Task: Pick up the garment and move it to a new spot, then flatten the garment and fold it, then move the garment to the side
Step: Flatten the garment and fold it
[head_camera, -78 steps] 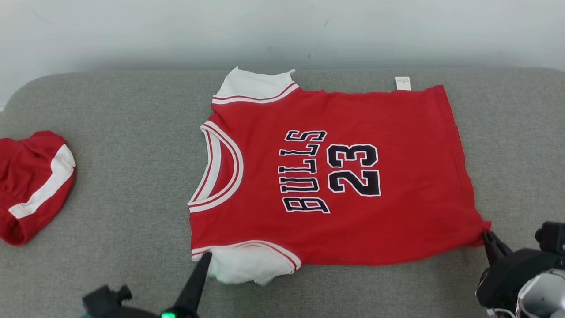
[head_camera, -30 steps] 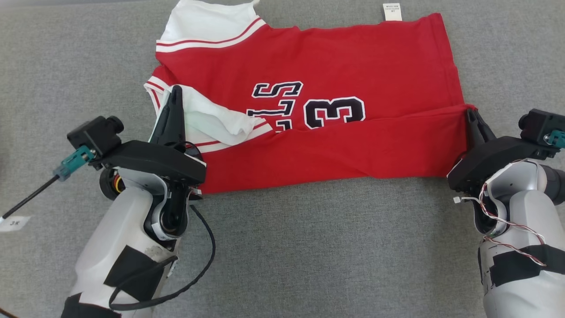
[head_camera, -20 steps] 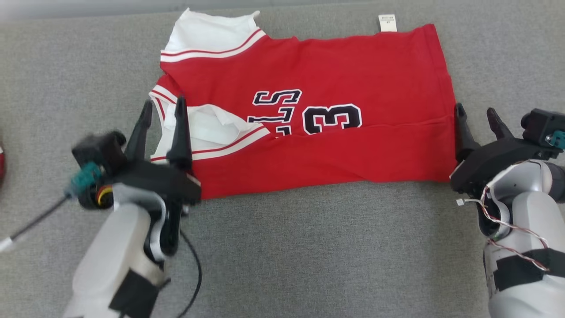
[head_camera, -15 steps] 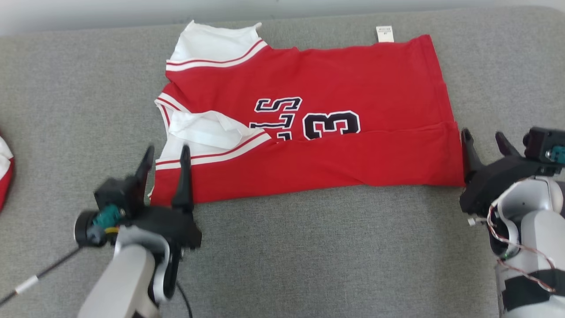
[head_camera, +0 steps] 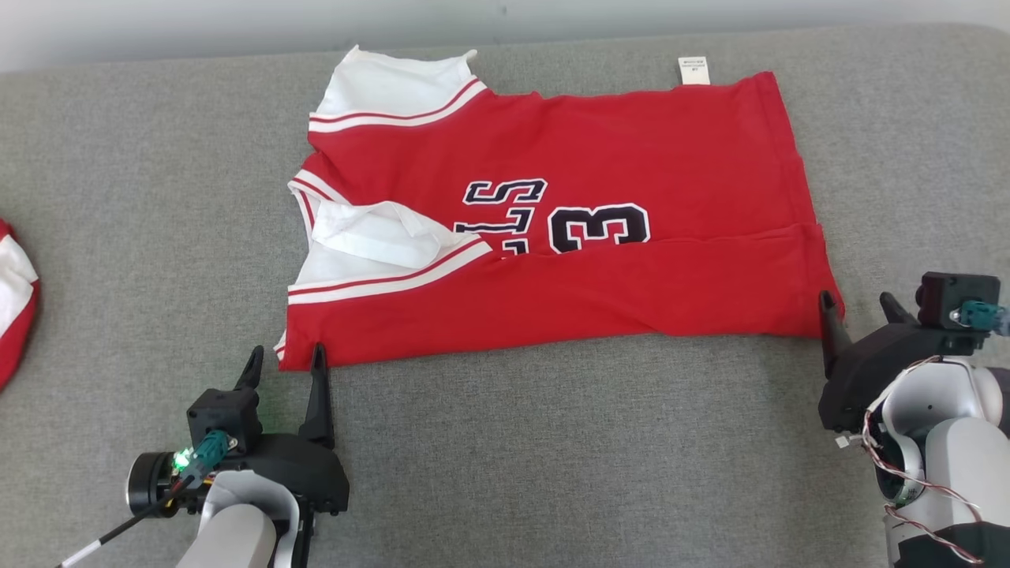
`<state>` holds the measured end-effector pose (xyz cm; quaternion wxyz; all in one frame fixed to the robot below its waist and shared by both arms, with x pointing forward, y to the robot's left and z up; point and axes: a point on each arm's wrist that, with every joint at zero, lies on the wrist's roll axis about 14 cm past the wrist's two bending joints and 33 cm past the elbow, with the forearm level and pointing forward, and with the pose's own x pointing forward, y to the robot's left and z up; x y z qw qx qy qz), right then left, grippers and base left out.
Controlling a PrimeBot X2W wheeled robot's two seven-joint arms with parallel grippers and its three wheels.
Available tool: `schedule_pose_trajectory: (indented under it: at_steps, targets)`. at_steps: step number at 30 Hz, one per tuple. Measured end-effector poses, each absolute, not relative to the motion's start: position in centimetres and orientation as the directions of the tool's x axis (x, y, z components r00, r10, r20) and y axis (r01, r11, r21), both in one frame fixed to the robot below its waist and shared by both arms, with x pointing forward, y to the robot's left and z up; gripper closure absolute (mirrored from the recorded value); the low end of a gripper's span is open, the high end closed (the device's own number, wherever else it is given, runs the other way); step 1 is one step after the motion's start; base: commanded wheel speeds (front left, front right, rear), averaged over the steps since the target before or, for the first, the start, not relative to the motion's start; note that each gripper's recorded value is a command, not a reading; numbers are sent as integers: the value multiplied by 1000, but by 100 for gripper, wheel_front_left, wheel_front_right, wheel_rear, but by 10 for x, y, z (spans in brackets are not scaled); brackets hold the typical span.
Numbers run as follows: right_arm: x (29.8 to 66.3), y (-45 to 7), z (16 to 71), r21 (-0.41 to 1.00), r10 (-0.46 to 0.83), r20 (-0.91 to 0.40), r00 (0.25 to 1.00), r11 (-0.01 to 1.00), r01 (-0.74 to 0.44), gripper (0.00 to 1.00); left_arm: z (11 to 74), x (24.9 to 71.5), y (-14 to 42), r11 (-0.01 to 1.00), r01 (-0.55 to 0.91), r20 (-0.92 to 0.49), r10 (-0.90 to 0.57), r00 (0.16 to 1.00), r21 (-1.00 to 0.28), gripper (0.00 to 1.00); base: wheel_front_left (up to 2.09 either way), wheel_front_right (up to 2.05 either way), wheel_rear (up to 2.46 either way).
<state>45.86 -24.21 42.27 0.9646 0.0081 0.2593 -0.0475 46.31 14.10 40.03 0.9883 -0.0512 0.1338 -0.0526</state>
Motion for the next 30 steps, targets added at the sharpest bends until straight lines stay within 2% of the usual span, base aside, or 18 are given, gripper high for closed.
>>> schedule_pose_trajectory:
  at_steps: [12, 13, 14, 15, 16, 17, 24, 30]
  targets:
    - [464, -231, 391, -5, -60, -618, 784, 997, 72, 0, 385, 474, 136, 989, 78, -333, -117, 936, -129, 0, 0, 0, 0]
    - [464, -230, 388, 1, -56, -633, 772, 997, 73, 0, 382, 474, 135, 988, 76, -348, -120, 930, -137, 20, 0, 0, 0]
    - [465, -228, 386, 6, -51, -644, 763, 997, 71, 0, 380, 474, 134, 987, 79, -362, -125, 924, -142, 70, 0, 0, 0]
    - [465, -227, 385, 15, -45, -651, 757, 997, 72, 0, 379, 473, 133, 986, 83, -371, -132, 919, -145, 100, 0, 0, 0]
    - [466, -225, 385, 25, -37, -654, 756, 997, 71, 63, 378, 473, 132, 985, 87, -382, -138, 914, -148, 100, 0, 0, 0]
    - [468, -224, 386, 28, -33, -652, 758, 997, 67, 100, 376, 471, 130, 984, 93, -391, -146, 909, -151, 100, 0, 0, 0]
    - [473, -224, 403, 74, -27, -591, 806, 993, 88, 100, 382, 464, 132, 980, 85, -371, -148, 917, -180, 100, 0, 0, 0]
    - [460, -223, 423, 112, -20, -534, 845, 989, 95, 100, 389, 442, 141, 979, 52, -342, -118, 932, -196, 100, 0, 0, 0]
